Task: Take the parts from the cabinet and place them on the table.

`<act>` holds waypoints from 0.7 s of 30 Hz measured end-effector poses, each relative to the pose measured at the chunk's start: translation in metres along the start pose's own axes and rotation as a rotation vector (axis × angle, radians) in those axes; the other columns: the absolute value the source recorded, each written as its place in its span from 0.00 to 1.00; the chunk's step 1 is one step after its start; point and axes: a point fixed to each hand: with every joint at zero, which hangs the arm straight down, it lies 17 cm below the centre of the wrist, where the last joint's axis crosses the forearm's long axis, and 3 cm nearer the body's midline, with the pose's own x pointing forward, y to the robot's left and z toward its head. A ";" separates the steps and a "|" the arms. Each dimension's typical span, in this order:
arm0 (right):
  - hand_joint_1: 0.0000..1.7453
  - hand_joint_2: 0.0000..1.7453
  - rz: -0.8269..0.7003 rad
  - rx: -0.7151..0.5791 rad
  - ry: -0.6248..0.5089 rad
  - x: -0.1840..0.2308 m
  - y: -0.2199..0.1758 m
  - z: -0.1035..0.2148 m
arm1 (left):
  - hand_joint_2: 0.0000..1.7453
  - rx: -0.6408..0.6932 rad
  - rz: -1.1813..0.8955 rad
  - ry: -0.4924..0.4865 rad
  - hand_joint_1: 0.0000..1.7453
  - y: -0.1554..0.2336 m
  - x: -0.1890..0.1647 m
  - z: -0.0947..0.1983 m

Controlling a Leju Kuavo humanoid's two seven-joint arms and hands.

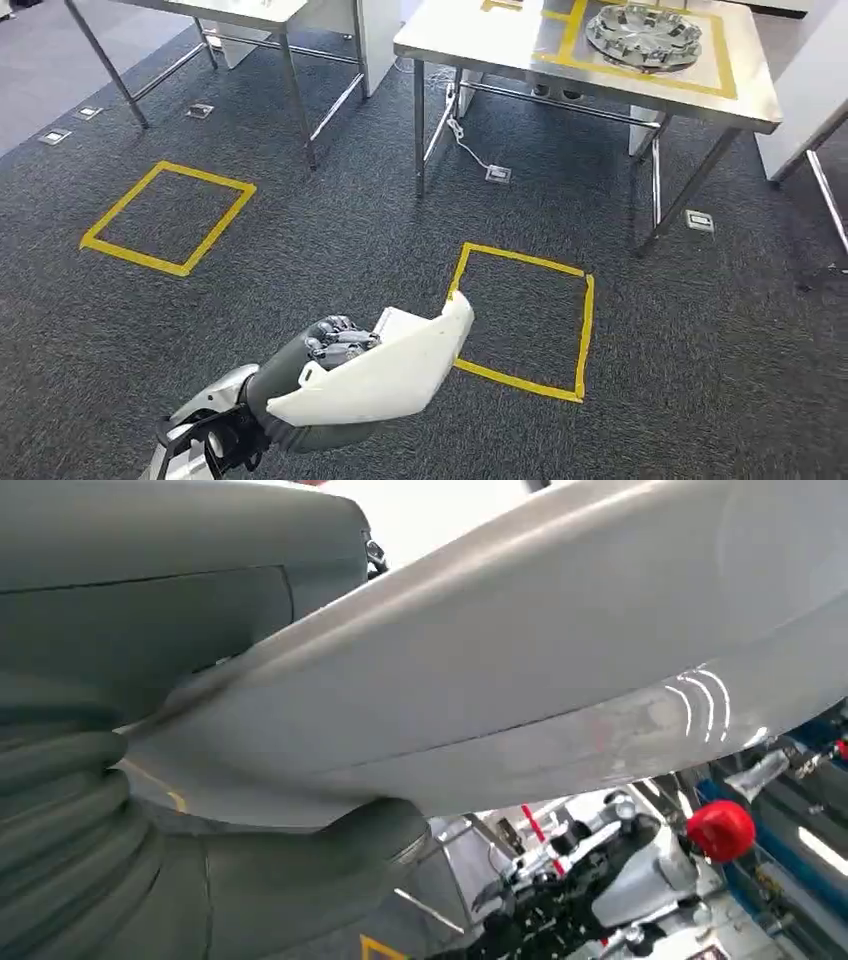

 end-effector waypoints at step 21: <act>0.00 0.00 0.004 -0.004 0.028 -0.012 -0.004 0.001 | 1.00 -0.030 0.007 -0.009 1.00 -0.002 0.000 -0.005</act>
